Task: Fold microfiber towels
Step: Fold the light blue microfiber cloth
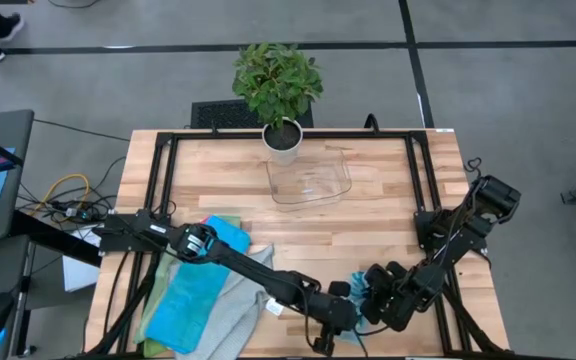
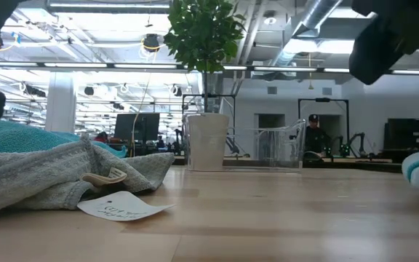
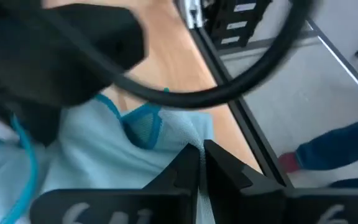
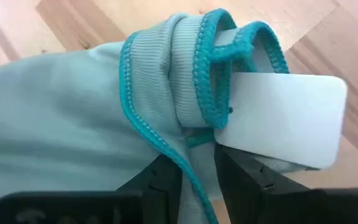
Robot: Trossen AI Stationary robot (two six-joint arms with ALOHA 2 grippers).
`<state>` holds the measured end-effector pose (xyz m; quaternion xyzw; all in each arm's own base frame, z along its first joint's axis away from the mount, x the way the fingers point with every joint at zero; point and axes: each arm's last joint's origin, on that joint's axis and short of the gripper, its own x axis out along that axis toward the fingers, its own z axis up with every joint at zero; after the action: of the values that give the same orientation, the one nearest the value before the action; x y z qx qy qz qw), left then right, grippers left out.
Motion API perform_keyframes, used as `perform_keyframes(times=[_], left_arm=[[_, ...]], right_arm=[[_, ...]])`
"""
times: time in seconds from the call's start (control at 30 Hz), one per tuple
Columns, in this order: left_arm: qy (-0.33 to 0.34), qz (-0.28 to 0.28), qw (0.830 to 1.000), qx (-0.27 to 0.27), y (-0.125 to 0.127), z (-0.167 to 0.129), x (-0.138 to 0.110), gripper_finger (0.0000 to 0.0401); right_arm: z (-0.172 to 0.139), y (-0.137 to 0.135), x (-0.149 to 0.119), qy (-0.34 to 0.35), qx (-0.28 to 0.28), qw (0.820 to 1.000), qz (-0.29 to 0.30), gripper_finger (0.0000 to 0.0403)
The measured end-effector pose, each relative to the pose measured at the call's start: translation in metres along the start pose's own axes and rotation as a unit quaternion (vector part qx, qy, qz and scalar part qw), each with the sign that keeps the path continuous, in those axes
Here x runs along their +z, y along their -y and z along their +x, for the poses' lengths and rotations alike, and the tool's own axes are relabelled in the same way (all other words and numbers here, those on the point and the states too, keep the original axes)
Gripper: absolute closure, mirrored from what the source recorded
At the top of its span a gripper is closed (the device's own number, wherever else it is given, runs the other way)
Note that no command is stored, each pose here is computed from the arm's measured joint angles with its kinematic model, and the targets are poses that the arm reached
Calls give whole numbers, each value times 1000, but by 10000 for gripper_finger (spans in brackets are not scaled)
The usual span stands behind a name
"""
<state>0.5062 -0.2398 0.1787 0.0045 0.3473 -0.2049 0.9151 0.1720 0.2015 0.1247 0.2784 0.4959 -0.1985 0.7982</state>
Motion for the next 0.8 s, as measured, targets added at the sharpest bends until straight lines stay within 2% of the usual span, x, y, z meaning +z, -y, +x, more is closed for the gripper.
perform_keyframes(times=[0.17,0.3,0.53,0.67,0.8], left_arm=[[-6,7,1000,-15,14,6,-9,398],[-1,1,999,-48,13,13,-18,398],[23,-10,998,-58,11,25,-36,390],[21,0,998,-67,11,27,-41,364],[21,-8,996,-82,9,27,-39,317]], right_arm=[[2,0,5,3,-2,1000,9,282],[3,0,8,3,-4,1000,15,282],[3,0,9,4,-4,1000,21,282],[4,0,12,-6,-3,1000,28,273],[-4,0,14,-6,12,999,32,248]])
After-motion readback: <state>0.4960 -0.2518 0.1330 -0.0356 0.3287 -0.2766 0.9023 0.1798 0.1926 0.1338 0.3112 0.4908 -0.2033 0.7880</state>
